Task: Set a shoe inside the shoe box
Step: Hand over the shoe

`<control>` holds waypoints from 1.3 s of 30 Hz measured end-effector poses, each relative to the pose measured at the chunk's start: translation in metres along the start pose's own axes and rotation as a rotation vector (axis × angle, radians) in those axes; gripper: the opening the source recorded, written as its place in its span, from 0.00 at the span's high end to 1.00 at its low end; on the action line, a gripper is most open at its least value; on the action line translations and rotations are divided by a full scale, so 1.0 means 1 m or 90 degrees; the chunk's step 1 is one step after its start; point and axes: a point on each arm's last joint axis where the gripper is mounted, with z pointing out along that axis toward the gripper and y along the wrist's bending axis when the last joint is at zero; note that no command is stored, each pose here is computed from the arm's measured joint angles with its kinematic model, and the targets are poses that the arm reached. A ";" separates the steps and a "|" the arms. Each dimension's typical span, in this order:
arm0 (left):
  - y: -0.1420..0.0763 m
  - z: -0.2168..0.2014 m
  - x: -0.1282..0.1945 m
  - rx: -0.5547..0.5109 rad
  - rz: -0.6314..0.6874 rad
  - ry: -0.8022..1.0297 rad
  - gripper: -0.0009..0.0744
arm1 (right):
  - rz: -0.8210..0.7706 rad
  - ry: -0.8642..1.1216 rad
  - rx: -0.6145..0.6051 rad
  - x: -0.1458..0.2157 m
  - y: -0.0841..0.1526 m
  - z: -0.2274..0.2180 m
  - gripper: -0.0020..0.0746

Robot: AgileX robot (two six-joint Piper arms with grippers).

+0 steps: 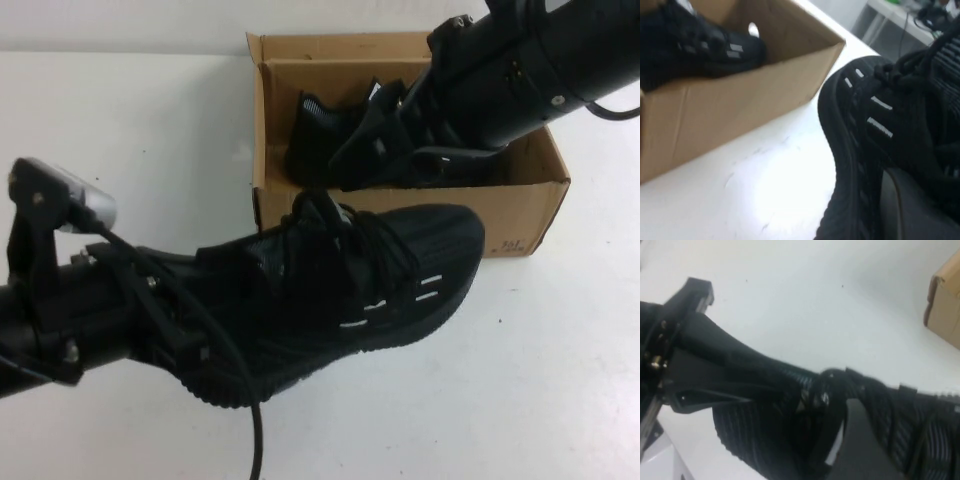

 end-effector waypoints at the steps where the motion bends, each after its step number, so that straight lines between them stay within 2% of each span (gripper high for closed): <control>1: 0.001 0.003 0.002 0.004 -0.007 0.011 0.95 | 0.001 0.004 0.000 0.001 0.000 0.000 0.50; 6: 0.009 0.011 0.007 -0.011 -0.045 0.026 0.95 | 0.003 0.022 0.015 0.003 0.006 0.004 0.50; 10: 0.012 0.014 0.007 -0.019 -0.079 0.019 0.95 | -0.010 0.048 0.051 0.007 0.019 0.012 0.50; 14: 0.013 0.015 0.006 -0.022 -0.085 0.016 0.95 | -0.019 0.088 0.099 0.012 0.030 0.034 0.46; 19: 0.013 0.015 0.006 -0.019 -0.088 0.015 0.95 | -0.006 0.103 0.174 0.013 0.028 0.059 0.34; 24: 0.012 0.015 0.006 -0.010 -0.088 0.015 0.95 | 0.016 0.115 0.206 0.013 0.020 0.074 0.33; 27: 0.010 0.015 0.006 0.004 -0.088 0.016 0.95 | 0.007 0.117 0.242 0.013 0.012 0.081 0.45; 29: 0.008 0.015 0.006 0.015 -0.083 0.017 0.95 | -0.005 0.118 0.259 0.012 0.010 0.083 0.69; 31: 0.006 0.015 0.006 0.030 -0.077 0.017 0.95 | -0.018 0.114 0.265 0.012 0.010 0.083 0.85; 34: 0.003 0.015 0.006 0.056 -0.072 0.018 0.91 | -0.057 0.121 0.265 0.011 0.011 0.083 0.95; 36: -0.002 0.015 0.005 0.089 -0.083 0.014 0.80 | -0.090 0.128 0.268 0.011 0.010 0.083 0.97; 39: -0.010 0.013 0.001 0.145 -0.133 0.012 0.50 | -0.147 0.137 0.274 0.011 0.008 0.084 0.98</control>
